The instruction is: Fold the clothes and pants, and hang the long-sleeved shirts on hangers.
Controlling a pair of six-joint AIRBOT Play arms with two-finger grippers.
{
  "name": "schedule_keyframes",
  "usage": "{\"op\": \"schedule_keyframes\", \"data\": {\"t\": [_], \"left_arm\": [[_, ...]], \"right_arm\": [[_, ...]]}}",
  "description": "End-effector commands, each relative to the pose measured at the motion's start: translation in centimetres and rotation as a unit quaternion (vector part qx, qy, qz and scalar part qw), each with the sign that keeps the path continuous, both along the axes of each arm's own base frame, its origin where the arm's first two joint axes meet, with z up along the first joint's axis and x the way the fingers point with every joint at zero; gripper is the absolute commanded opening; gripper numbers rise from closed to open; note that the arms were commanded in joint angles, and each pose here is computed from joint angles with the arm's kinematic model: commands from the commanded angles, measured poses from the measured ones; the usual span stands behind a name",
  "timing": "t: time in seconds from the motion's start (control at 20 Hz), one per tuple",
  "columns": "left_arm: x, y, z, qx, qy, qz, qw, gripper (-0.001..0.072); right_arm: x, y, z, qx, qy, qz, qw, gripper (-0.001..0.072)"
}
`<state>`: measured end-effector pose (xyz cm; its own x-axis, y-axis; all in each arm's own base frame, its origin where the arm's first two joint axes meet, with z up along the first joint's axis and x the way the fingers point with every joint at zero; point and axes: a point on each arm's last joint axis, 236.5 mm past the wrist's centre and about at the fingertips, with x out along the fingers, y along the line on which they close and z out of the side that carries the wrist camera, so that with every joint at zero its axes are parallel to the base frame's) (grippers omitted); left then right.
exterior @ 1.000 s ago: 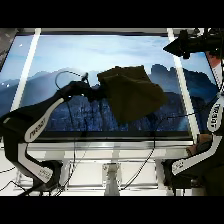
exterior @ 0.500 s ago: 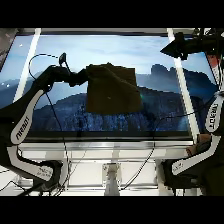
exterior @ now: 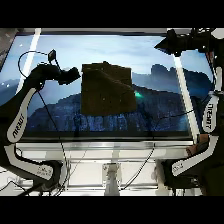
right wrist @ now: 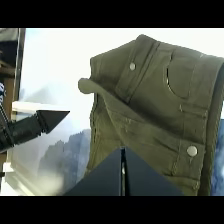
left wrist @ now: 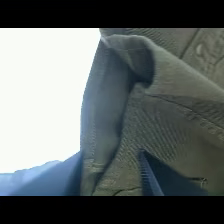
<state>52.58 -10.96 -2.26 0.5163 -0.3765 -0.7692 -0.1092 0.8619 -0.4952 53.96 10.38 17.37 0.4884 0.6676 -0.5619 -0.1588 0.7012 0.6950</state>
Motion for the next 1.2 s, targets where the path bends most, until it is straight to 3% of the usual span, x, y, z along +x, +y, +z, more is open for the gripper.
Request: {"op": "schedule_keyframes", "data": {"t": [0.0,0.25,0.35,0.5,0.75,1.0,1.05,1.1,1.15], "left_arm": [[-0.6,0.8,-0.4,0.002,0.016,-0.003,1.000,0.0024],[-2.7,0.6,0.3,0.021,0.015,-0.045,0.999,0.0012],[-5.4,0.7,0.7,0.020,0.024,-0.047,0.998,0.0011],[-12.1,0.5,-0.3,0.010,0.054,-0.043,0.998,0.0011],[-21.4,-1.6,-0.9,-0.116,0.078,0.052,0.989,0.0012],[-26.1,-3.5,-1.2,-0.180,0.096,0.126,0.971,0.0015],[-26.6,-4.2,-1.4,-0.187,0.109,0.129,0.968,0.0076],[-26.9,-4.7,-1.4,-0.185,0.109,0.120,0.969,0.0321],[-26.6,-5.1,-1.5,-0.183,0.101,0.116,0.971,0.0652]], "right_arm": [[0.3,-0.6,-0.6,-0.020,-0.002,-0.008,1.000,0.0034],[-2.5,1.3,-5.5,-0.021,0.053,0.056,0.997,0.0031],[-3.8,2.2,-7.6,-0.018,0.071,0.072,0.995,0.0030],[-6.0,3.9,-9.7,0.034,0.086,0.064,0.994,0.0030],[-12.1,5.7,-13.4,0.124,0.121,-0.015,0.985,0.0031],[-18.8,5.9,-18.1,0.156,0.168,-0.118,0.966,0.0032],[-20.3,6.6,-18.9,0.151,0.179,-0.110,0.966,0.0032],[-21.8,7.6,-19.8,0.147,0.193,-0.097,0.965,0.0036],[-22.8,8.6,-20.4,0.141,0.202,-0.084,0.966,0.0120]]}}
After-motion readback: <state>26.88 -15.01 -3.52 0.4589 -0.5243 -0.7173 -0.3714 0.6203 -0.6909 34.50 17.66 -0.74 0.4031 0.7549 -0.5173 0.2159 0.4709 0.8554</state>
